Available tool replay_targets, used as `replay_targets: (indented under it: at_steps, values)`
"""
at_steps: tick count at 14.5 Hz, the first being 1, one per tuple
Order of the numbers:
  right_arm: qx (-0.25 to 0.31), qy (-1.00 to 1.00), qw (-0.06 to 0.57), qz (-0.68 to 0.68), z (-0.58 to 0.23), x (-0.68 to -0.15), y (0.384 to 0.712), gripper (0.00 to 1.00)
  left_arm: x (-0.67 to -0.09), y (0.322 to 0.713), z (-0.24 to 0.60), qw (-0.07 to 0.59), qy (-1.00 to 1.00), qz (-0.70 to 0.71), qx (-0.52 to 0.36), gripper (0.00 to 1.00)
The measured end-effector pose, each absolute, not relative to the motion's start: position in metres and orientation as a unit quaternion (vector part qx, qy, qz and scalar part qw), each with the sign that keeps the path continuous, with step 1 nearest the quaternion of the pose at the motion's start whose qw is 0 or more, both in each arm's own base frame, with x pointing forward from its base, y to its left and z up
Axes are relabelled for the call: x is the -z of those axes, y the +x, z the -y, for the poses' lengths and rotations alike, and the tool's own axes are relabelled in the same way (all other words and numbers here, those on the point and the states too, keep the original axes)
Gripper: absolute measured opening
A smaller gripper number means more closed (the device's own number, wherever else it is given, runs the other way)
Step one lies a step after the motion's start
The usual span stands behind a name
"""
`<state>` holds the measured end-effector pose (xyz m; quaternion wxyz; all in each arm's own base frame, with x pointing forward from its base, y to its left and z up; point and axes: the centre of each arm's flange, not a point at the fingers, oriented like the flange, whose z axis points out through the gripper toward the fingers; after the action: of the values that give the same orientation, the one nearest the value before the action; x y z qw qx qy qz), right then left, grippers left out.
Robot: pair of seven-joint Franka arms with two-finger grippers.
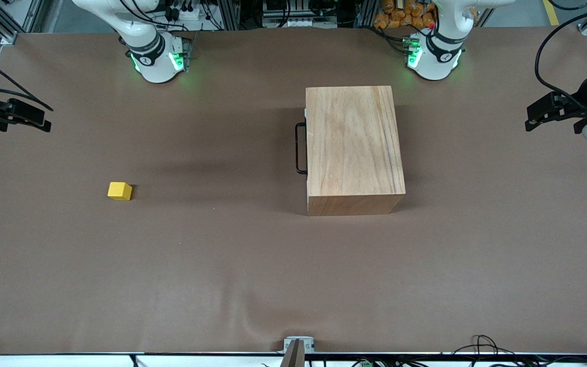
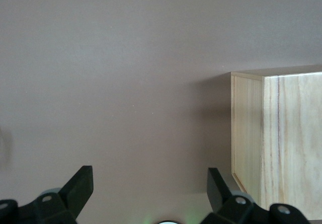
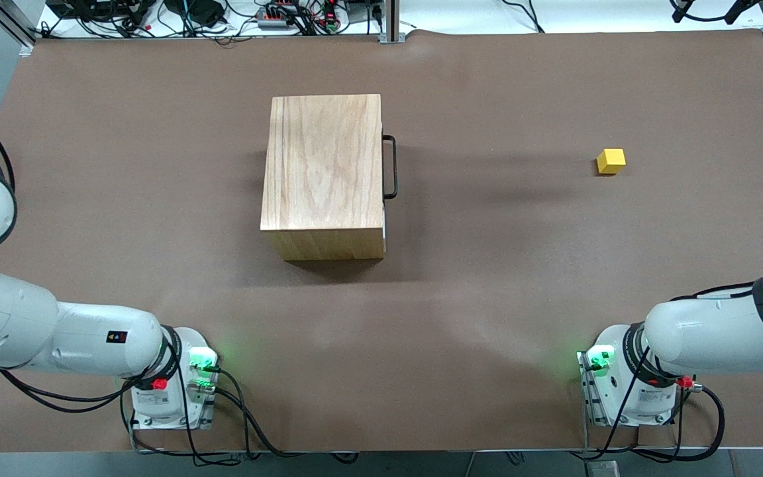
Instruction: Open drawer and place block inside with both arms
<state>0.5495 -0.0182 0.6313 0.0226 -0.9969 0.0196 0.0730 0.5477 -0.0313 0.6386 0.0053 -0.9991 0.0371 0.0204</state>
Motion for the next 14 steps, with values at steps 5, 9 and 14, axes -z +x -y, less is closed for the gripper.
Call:
replay_targets:
  at_steps: [5,9,14]
  values:
    - [-0.073,-0.997,0.023,-0.020,0.018,-0.631,0.549,1.00,-0.639,0.548,0.031,0.005,-0.999,-0.037,-0.021,1.00]
    - [-0.073,-0.997,0.023,-0.020,0.018,-0.631,0.549,1.00,-0.637,0.547,0.041,0.000,-0.999,-0.045,-0.024,1.00]
    - [-0.073,-0.997,0.023,-0.020,0.018,-0.631,0.550,1.00,-0.622,0.539,0.135,-0.016,-0.997,-0.061,-0.042,1.00]
